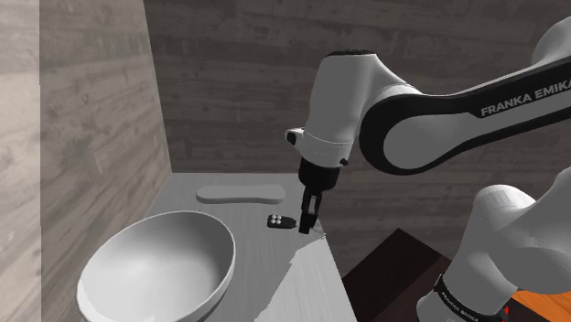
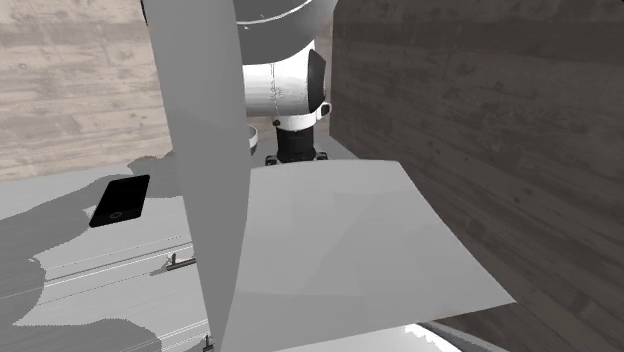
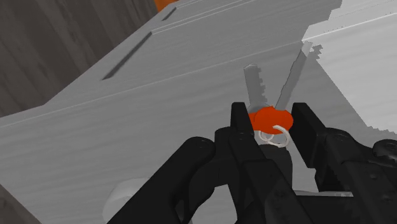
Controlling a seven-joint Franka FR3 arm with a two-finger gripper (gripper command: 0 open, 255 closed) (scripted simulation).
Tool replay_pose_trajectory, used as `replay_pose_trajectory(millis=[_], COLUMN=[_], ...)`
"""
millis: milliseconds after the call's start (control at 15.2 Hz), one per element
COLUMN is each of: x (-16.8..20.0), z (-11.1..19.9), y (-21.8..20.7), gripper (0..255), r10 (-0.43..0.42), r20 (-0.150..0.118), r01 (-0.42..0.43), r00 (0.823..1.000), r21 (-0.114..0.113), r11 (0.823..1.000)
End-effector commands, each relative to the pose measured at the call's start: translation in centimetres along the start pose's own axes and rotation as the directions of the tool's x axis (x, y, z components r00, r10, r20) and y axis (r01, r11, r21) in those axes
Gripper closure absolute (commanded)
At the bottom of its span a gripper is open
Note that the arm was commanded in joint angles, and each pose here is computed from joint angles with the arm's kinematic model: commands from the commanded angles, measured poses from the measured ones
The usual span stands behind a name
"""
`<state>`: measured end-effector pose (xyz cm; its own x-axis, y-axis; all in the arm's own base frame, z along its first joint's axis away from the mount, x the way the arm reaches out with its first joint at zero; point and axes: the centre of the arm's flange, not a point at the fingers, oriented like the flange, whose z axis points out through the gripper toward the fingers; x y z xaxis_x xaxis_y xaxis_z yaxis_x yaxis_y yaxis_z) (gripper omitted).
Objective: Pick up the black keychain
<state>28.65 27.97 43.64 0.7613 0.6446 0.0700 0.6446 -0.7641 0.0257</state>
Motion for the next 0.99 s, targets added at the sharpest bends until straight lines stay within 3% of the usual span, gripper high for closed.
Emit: replay_pose_trajectory(millis=[0,924], x=[0.0,0.5], z=[-0.7,-7.6], y=[0.0,0.2], gripper=[255,255], r10=[0.0,0.0], r20=[0.002,0.002], r01=[0.0,0.0], r00=[1.0,1.0], r21=[0.0,0.0], r11=[1.0,1.0])
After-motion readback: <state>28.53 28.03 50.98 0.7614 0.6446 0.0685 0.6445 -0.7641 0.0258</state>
